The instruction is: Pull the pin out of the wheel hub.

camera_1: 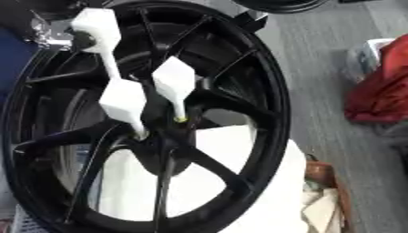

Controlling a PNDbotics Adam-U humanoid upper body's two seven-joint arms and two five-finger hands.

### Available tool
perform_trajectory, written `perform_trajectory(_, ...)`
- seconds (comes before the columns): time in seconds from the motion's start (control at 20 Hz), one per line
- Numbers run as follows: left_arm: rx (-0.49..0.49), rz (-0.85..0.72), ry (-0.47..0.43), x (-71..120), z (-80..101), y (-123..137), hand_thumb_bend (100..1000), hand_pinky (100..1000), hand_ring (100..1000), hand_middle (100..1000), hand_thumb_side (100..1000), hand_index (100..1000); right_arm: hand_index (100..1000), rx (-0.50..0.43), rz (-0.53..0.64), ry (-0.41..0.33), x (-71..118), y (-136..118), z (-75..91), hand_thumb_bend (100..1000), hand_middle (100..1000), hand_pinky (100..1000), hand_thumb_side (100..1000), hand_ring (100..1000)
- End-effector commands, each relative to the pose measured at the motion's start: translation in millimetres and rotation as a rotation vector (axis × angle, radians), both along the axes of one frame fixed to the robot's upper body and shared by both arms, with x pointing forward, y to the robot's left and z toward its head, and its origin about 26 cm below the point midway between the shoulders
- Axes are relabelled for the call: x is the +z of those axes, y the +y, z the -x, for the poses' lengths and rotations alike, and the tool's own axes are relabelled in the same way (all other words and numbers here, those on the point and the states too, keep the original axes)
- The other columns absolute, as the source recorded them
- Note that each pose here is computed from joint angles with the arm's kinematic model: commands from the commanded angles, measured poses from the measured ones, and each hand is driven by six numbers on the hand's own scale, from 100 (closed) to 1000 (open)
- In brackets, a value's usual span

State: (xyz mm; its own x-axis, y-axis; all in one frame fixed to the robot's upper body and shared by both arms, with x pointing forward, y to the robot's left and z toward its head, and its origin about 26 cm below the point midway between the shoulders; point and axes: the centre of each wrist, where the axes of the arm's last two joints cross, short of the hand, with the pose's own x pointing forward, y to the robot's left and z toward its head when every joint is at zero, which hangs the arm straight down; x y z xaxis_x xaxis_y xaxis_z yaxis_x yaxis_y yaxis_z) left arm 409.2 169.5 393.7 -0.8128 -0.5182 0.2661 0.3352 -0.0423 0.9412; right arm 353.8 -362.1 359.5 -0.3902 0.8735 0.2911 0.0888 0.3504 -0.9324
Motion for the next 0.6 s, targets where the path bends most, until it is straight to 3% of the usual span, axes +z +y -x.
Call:
perform_trajectory(0.05, 0.052, 0.089, -0.089, 34.0, 13.3, 28.9, 140, 678, 524, 389, 438, 511, 764, -0.025, 0.007, -0.036, 12.2, -7.3, 6.4, 100, 675, 848, 485, 774)
perform_trajectory(0.25, 0.182, 0.217, -0.147, 47.9, 17.8, 81.6, 135, 688, 531, 399, 464, 524, 764, -0.037, 0.009, -0.041, 12.9, -11.2, 8.7, 100, 675, 848, 485, 774)
perform_trajectory(0.6, 0.493, 0.397, -0.203, 46.6, 26.1, 193.5, 123, 699, 538, 410, 498, 538, 764, -0.061, 0.009, -0.047, 12.8, -18.1, 12.2, 100, 676, 848, 487, 774)
